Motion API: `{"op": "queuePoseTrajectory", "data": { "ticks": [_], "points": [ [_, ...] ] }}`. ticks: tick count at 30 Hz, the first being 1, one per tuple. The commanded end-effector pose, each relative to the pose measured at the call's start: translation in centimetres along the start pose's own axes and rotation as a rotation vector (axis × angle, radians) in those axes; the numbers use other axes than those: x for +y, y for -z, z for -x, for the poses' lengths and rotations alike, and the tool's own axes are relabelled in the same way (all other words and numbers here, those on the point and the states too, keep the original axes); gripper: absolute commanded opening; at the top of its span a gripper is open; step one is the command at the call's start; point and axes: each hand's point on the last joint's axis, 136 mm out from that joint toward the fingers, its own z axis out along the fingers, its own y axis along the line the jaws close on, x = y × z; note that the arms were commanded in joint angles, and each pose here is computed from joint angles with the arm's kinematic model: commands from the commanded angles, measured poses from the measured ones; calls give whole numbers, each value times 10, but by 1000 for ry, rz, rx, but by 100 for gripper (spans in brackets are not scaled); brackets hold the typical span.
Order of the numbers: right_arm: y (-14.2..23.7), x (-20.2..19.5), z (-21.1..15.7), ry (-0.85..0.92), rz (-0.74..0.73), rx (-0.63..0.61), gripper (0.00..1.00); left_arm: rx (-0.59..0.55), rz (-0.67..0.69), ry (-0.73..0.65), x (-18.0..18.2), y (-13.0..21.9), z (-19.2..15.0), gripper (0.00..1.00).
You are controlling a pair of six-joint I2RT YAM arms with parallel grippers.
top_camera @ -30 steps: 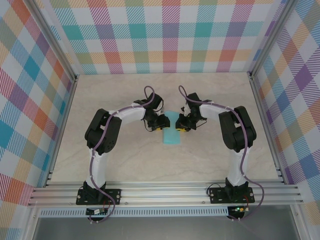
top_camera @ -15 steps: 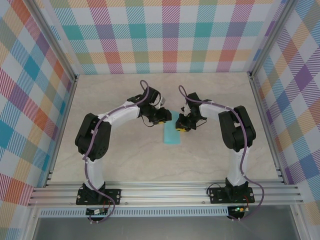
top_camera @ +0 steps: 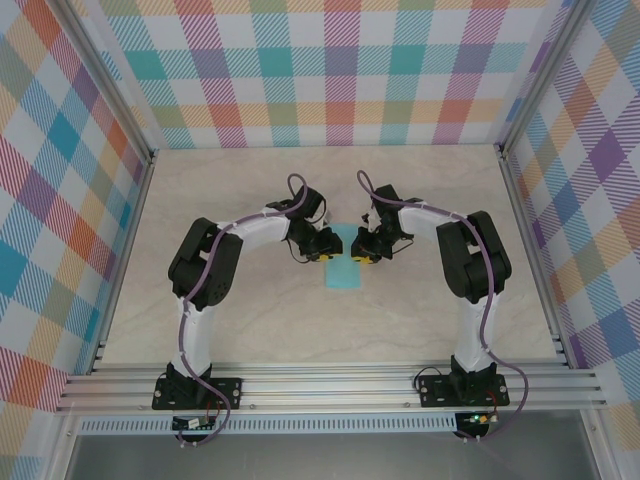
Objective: Fold a paper plane with a square sheet of paper (fold left side to right side)
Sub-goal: First fold the square sheet of paper in half at the center of the table.
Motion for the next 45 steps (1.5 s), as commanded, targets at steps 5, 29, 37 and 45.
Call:
{"op": "queuePoseTrajectory", "data": {
  "ticks": [5, 29, 37, 45],
  "points": [
    [-24, -31, -17, -26, -102, 76, 16, 40, 116, 33, 43, -12, -14, 30],
    [-26, -31, -17, -24, -99, 80, 16, -33, -133, -47, -4, 36, -16, 33],
    [-26, -32, -19, -27, -102, 84, 16, 29, -140, -75, -22, 3, -23, 32],
    [-26, -32, -19, -28, -104, 85, 16, 72, -66, -65, 3, -11, -39, 31]
  ]
}}
